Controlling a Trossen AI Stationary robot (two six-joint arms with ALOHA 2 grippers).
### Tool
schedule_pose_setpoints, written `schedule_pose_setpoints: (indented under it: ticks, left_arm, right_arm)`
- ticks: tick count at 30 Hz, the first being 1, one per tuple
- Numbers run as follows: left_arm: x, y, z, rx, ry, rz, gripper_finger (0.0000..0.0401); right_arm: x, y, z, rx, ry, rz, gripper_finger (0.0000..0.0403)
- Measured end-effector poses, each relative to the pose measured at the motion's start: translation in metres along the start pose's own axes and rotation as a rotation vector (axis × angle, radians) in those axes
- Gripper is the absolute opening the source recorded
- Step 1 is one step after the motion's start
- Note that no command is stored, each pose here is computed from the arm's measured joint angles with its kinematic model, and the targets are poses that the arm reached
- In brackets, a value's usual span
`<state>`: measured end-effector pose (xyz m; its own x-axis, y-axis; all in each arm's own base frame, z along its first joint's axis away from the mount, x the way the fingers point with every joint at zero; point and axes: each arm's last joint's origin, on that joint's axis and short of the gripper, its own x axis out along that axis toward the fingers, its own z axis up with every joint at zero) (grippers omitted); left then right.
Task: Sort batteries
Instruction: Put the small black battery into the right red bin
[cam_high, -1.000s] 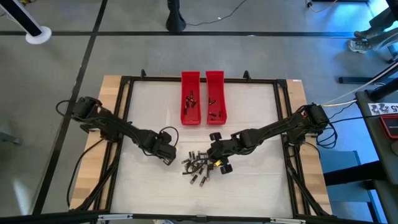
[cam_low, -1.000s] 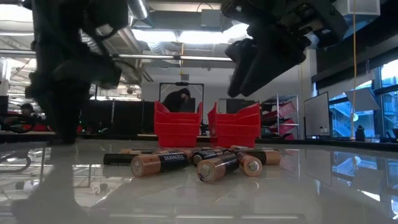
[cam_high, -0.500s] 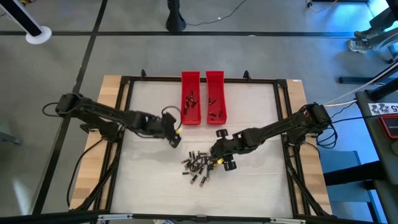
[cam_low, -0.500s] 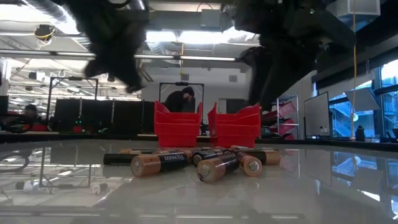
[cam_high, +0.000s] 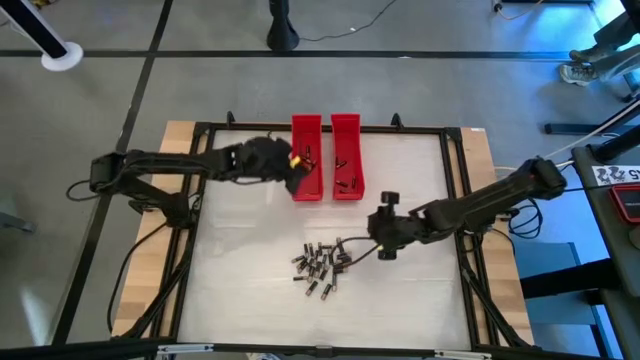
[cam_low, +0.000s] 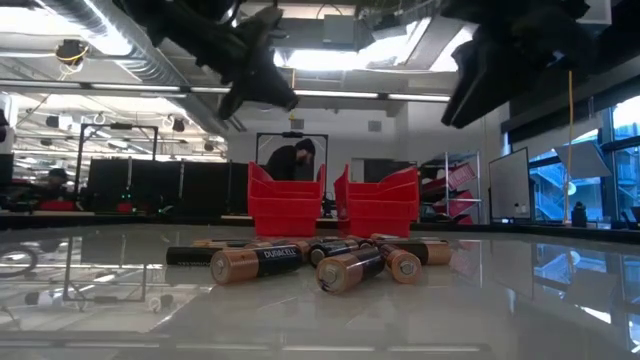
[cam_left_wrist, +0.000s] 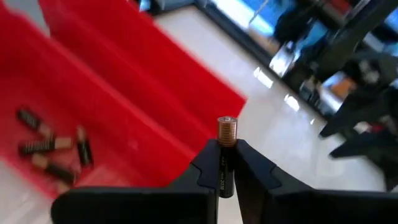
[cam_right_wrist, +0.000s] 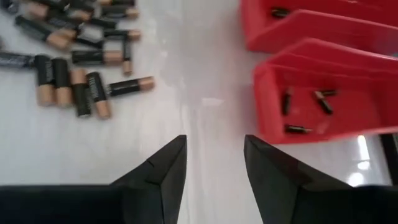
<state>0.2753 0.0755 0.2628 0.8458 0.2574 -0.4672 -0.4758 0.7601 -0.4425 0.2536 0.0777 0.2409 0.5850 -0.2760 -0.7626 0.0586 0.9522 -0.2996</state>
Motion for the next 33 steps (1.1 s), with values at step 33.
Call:
schedule_pose_setpoints:
  ticks: [33]
  left_arm:
    - [0.021, 0.035, 0.048, 0.171, -0.063, 0.074, 0.0017]
  right_arm:
    - [-0.021, -0.022, -0.043, -0.032, -0.147, -0.085, 0.0163]
